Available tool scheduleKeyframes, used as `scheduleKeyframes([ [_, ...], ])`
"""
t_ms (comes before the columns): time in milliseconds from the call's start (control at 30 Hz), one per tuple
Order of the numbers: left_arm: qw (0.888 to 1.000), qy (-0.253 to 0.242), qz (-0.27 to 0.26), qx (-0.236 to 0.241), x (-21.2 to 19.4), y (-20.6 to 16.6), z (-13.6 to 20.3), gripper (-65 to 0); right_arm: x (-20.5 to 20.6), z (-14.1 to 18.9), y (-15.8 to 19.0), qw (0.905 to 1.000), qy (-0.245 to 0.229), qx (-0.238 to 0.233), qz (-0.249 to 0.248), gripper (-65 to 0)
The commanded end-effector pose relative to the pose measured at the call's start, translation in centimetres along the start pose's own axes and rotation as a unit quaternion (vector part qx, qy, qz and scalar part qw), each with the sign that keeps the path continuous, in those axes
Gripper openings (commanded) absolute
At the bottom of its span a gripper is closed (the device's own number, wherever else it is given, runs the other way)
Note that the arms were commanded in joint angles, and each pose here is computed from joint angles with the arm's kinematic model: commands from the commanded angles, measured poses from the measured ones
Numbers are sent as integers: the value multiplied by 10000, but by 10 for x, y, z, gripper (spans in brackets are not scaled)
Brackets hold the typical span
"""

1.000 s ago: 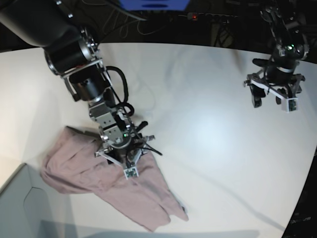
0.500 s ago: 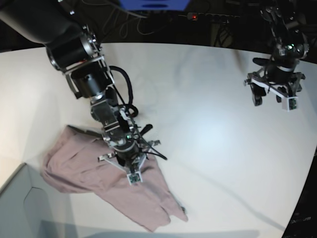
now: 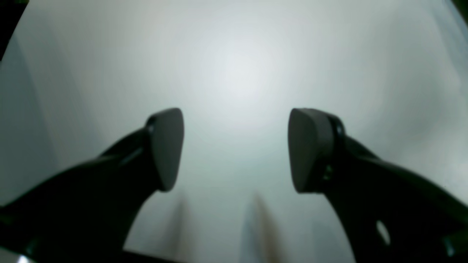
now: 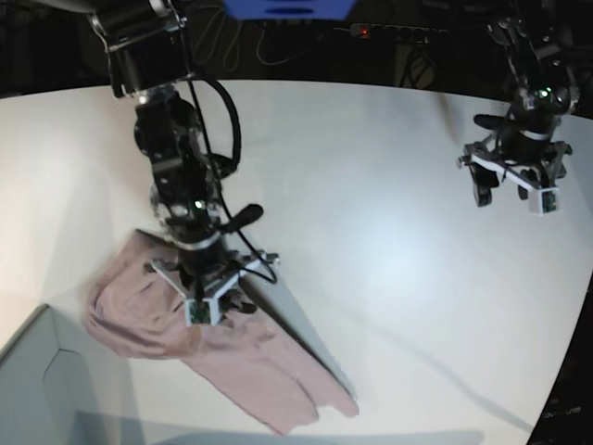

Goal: Layout the t-shirt on the table in an organized manner, then fold the t-shirt properly
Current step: 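Lift the right gripper and shake the t-shirt loose, then lower the left gripper and pull the t-shirt edge outward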

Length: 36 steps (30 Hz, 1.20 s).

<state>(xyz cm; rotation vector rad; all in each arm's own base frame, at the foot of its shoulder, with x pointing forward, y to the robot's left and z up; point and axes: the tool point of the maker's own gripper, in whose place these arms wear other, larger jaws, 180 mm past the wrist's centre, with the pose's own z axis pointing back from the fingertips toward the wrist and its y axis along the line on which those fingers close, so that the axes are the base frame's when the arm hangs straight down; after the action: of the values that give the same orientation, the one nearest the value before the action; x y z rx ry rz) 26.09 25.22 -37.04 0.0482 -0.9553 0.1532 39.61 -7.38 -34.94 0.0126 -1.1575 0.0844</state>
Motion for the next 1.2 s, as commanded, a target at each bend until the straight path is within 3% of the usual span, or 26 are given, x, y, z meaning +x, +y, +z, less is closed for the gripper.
scheduleKeyframes([
  [0,9997,-257,-24,-15,16,0,1,-216,16,9,-11,9995,-314,-103,13,-650],
  [167,9989,-463,47,-76,34,-7,-7,-216,5,68,-40,9967,-628,-455,-219,-650],
  [367,9957,-595,-100,-706,54,-57,-28,-216,-36,119,-55,9952,-626,-715,-213,-650],
  [667,9887,-261,-54,-1473,75,-127,-101,-216,-73,135,-68,9955,-265,-893,-151,-650],
  [833,9807,253,7,-1938,84,-182,-145,-216,-78,138,-67,9958,-188,-882,-144,-650],
  [967,9711,659,-76,-2291,80,-230,-162,-216,-79,138,-66,9959,-173,-874,-152,-650],
  [1167,9627,546,-143,-2645,66,-281,-169,-216,-81,139,-65,9960,-150,-866,-153,-650],
])
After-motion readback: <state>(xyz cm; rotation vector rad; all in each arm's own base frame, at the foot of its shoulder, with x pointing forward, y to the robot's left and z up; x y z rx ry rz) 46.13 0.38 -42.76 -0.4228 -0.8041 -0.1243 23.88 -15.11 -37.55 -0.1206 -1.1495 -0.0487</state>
